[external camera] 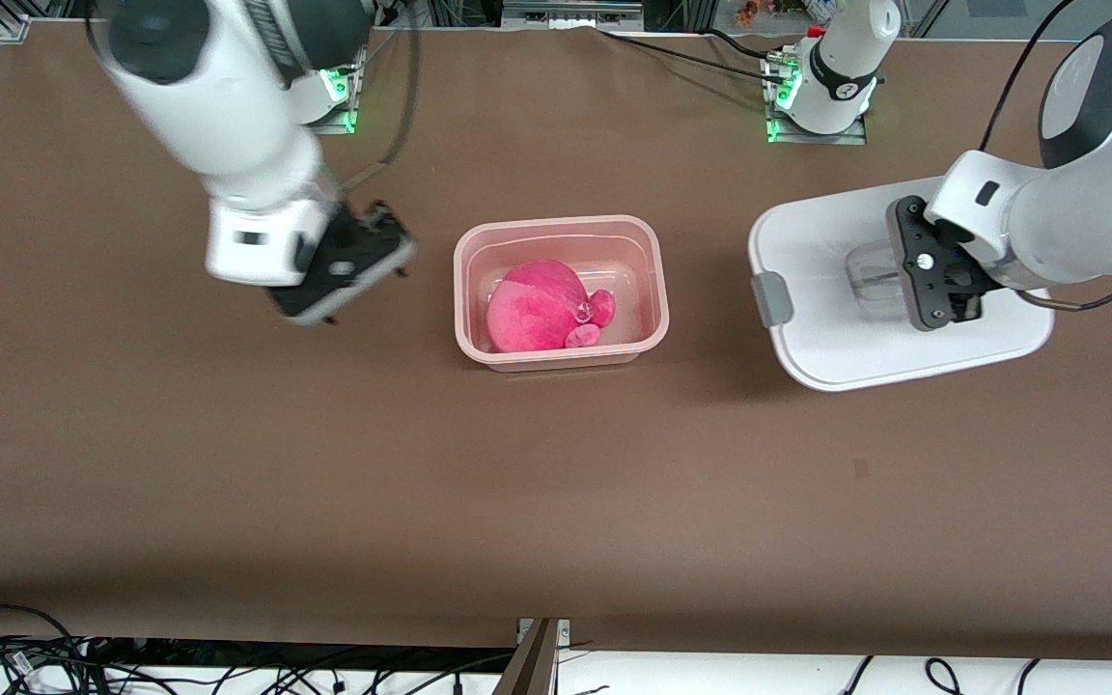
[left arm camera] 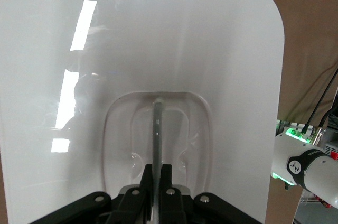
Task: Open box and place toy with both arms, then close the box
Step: 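Withdraw the right gripper while the left gripper carries the lid over the box, then lower the lid onto the box with the left gripper and press it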
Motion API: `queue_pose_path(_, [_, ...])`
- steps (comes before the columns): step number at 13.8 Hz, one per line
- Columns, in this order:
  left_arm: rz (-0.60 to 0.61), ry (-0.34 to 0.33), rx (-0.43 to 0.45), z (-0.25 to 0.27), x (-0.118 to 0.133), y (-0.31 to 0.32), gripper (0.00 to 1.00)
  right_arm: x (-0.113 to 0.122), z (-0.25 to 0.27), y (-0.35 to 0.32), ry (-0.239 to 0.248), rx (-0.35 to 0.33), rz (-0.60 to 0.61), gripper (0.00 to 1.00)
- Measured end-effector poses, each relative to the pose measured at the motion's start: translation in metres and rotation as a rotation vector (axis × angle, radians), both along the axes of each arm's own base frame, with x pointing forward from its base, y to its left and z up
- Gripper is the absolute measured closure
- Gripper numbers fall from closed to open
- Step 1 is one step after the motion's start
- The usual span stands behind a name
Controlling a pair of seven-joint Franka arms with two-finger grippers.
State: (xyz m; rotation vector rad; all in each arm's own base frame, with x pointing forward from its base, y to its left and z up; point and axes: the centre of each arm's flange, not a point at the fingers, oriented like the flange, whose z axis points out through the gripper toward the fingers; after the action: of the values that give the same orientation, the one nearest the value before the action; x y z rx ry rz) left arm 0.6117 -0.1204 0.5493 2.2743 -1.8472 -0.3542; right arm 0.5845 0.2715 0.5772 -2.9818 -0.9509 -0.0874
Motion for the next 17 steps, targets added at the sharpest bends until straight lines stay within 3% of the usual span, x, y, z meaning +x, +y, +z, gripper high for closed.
queue_pose_path(2, [-0.048, -0.029, -0.043, -0.016, 0.007, -0.039, 0.93, -0.001, 0.012, -0.049, 0.055, -0.032, -0.078, 0.00])
queue_pose_path(5, [-0.093, -0.054, -0.067, -0.044, 0.001, -0.124, 0.93, 0.000, 0.036, -0.133, 0.066, -0.026, -0.218, 0.00])
queue_pose_path(9, [-0.103, -0.128, -0.127, -0.096, -0.022, -0.254, 0.93, -0.037, 0.066, -0.229, 0.078, 0.053, -0.354, 0.00])
queue_pose_path(13, [-0.079, -0.153, -0.172, -0.154, -0.042, -0.330, 0.93, -0.053, 0.055, -0.246, 0.108, 0.079, -0.484, 0.00])
queue_pose_path(17, [-0.074, -0.140, -0.164, -0.165, -0.044, -0.335, 0.93, -0.042, 0.045, -0.238, 0.068, 0.033, -0.489, 0.00])
